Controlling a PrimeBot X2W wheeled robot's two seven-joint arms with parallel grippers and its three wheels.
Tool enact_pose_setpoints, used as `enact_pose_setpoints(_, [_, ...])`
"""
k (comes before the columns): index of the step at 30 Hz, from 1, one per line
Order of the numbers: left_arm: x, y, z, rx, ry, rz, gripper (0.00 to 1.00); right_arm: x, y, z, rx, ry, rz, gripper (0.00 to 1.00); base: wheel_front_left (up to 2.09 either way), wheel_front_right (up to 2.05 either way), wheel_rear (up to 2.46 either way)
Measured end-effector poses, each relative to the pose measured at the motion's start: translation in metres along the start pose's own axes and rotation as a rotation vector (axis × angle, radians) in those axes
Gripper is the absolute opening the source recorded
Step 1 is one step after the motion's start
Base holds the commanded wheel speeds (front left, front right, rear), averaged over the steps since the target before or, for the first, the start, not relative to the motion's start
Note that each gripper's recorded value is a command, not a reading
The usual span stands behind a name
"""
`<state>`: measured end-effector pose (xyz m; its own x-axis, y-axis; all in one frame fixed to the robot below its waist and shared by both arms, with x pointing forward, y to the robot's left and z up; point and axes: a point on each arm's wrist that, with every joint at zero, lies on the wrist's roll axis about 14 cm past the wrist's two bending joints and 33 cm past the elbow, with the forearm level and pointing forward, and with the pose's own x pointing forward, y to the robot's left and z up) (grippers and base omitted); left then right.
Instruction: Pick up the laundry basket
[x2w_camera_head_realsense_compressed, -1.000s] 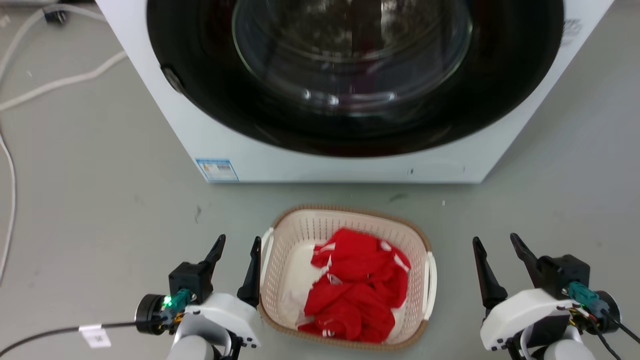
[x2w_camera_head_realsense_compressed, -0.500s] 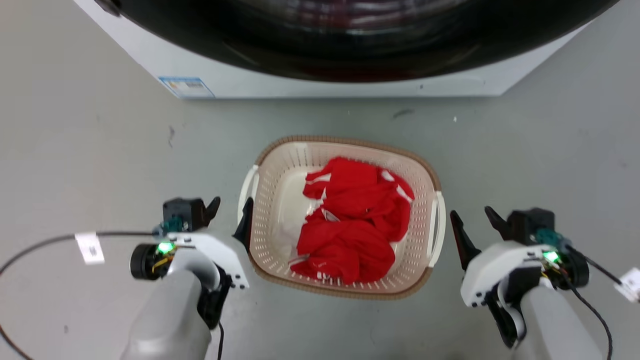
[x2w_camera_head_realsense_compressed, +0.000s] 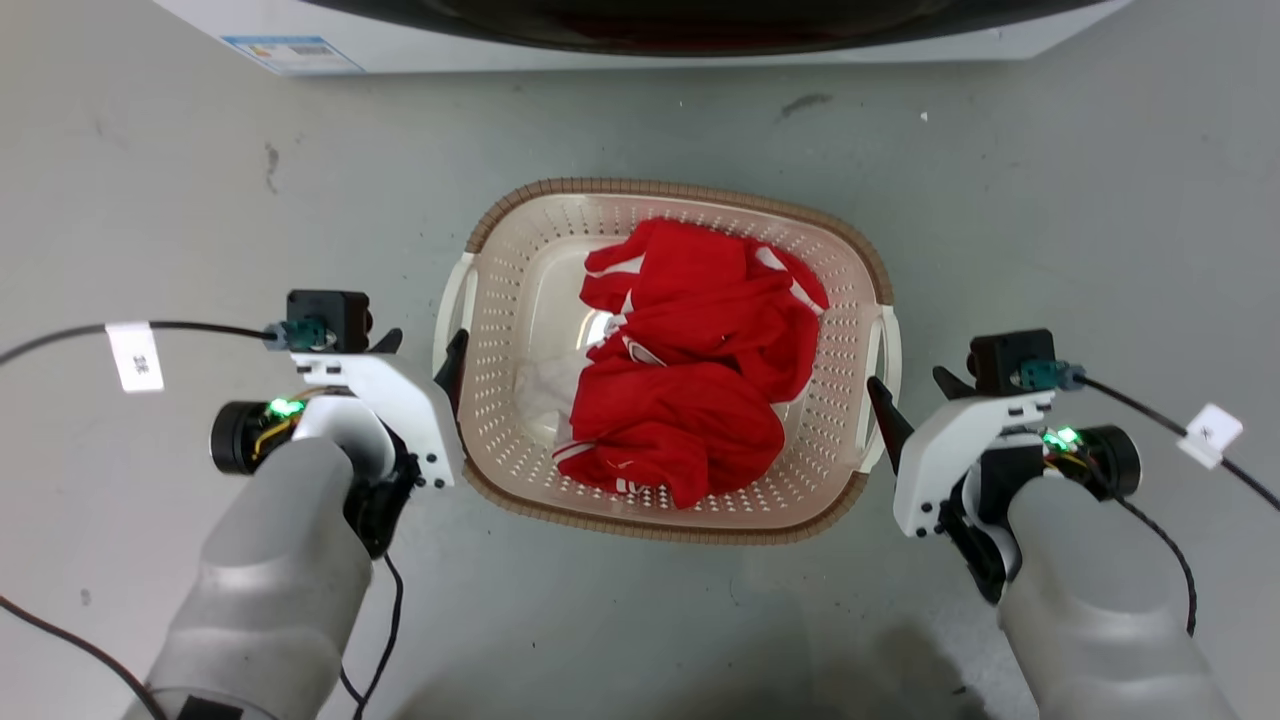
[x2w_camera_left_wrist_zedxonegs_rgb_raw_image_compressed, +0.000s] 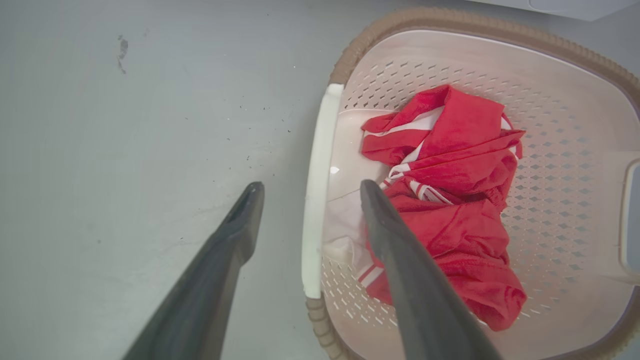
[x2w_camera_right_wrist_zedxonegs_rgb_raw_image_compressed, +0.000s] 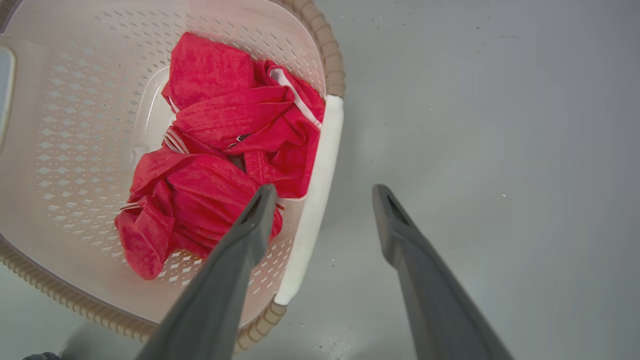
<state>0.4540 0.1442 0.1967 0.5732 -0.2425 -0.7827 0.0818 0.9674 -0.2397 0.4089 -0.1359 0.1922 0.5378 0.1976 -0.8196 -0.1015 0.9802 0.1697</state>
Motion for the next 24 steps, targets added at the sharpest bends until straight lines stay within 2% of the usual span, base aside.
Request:
enact_pose_setpoints(15, [0.032,0.020,-0.021,-0.002,0.145,0.033,1.00,0.034,0.002,-0.028,0.009,0.172,0.024,1.00,0.00,0.00,0.00])
enact_pose_setpoints(16, [0.032,0.021,-0.023,-0.003,0.151,0.034,0.58,0.035,0.002,-0.029,0.013,0.177,0.026,0.47,0.00,0.00,0.00])
enact_pose_setpoints(17, [0.033,0.020,-0.024,-0.010,0.152,0.033,0.11,0.036,0.003,-0.030,0.014,0.181,0.029,0.02,0.00,0.00,0.00])
enact_pose_setpoints(18, [0.034,0.018,-0.026,-0.014,0.157,0.028,0.00,0.037,0.004,-0.029,0.015,0.184,0.031,0.00,0.00,0.00,0.00])
enact_pose_setpoints(24, [0.035,0.009,-0.028,-0.019,0.166,0.005,0.00,0.040,0.008,-0.028,0.015,0.183,0.041,0.00,0.00,0.00,0.00])
